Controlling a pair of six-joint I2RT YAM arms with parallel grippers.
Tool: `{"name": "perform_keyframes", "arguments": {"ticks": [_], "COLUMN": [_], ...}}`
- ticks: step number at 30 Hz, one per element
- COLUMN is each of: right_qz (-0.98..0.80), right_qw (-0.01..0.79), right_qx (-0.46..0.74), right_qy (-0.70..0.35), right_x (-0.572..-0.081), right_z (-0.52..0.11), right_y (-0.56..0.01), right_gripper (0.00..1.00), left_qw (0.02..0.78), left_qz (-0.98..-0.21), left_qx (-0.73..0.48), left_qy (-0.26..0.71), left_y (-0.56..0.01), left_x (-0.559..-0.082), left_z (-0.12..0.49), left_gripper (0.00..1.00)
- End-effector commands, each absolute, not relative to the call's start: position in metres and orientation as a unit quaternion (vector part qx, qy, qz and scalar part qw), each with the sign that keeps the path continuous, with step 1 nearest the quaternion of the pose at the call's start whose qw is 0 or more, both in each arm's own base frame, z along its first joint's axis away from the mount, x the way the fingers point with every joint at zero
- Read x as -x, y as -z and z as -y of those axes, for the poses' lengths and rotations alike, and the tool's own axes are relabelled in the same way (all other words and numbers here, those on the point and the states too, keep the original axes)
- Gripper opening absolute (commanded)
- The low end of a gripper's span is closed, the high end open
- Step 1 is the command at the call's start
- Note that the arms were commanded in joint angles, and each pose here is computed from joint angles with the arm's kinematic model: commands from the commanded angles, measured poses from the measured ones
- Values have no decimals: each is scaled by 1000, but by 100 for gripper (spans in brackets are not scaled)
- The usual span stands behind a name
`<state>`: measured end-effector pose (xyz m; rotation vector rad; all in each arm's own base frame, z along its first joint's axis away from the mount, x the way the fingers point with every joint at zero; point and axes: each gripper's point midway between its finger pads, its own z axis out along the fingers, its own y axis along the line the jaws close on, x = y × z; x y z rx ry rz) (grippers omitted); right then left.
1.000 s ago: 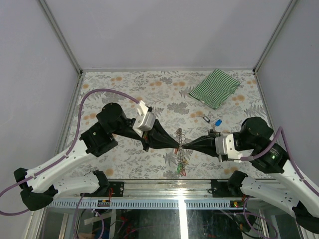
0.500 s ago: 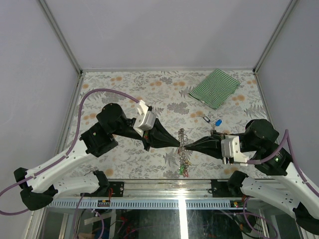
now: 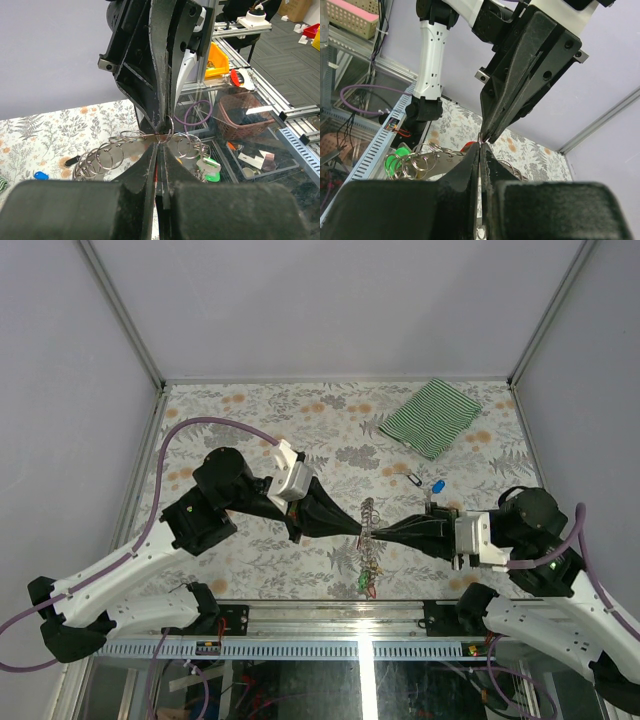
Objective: Put the keys on the keyring
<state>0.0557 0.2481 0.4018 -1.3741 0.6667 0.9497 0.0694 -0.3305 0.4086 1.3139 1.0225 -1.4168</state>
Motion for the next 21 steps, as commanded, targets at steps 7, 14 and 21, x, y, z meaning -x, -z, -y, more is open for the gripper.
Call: {"name": "perform_keyframes", "arguments": {"ticks": [7, 14, 21], "right_qz": [-266, -307, -308], "right_qw": [699, 711, 714], "right_qx": [497, 416, 352], "right_qy": [-440, -476, -521], "right_x": [-62, -78, -82], "right_z": [-240, -238, -234], "right_y": [-453, -460, -469], "right_gripper": [0, 0, 0], "left_qw": [483, 502, 535], "left_qz": [-404, -398, -396], "left_qx": [-521, -509, -484], "left_qy": [577, 575, 568], "left_y": [-418, -423, -432], "left_x": [-72, -75, -81], "left_z": [330, 329, 323], "left_gripper": [0, 0, 3]}}
